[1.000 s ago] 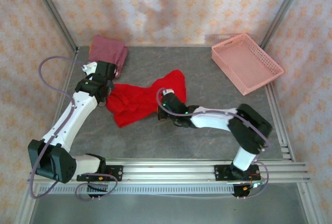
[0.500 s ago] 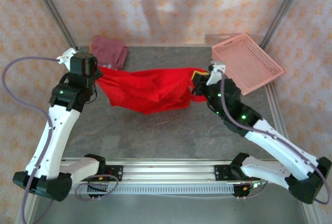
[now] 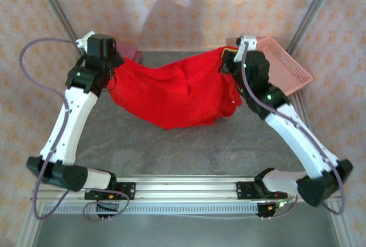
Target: Fold and stack the t-shirts
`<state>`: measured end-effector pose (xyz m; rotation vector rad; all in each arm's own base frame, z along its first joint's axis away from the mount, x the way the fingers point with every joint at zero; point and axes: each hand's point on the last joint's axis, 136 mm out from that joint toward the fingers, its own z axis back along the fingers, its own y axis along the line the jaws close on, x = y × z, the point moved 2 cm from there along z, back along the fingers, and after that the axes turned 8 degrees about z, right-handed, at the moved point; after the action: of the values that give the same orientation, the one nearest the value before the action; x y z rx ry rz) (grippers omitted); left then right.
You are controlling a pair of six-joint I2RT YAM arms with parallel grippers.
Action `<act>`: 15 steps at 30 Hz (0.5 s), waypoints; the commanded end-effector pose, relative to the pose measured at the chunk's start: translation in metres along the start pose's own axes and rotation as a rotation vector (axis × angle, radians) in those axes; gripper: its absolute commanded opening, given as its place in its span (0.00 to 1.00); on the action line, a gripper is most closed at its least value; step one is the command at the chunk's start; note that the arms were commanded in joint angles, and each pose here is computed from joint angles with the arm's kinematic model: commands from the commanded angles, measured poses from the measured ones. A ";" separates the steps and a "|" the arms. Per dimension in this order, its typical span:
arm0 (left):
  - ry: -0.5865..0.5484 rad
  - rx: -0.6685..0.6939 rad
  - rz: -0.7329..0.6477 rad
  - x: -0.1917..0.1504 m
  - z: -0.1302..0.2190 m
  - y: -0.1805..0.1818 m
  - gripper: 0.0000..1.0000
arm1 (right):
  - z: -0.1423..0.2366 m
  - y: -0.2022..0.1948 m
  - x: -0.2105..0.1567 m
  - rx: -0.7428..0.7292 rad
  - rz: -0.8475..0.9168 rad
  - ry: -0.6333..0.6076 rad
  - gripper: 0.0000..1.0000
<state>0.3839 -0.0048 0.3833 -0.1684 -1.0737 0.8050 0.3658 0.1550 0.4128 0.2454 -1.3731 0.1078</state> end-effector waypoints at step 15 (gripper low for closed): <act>-0.308 -0.101 0.009 0.114 0.100 -0.020 0.00 | 0.006 0.007 0.082 0.179 -0.085 -0.106 0.00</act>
<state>0.3651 0.0155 0.5260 -0.2225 -1.3825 0.7794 0.3890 0.1619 0.4884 0.4309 -1.4385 0.1547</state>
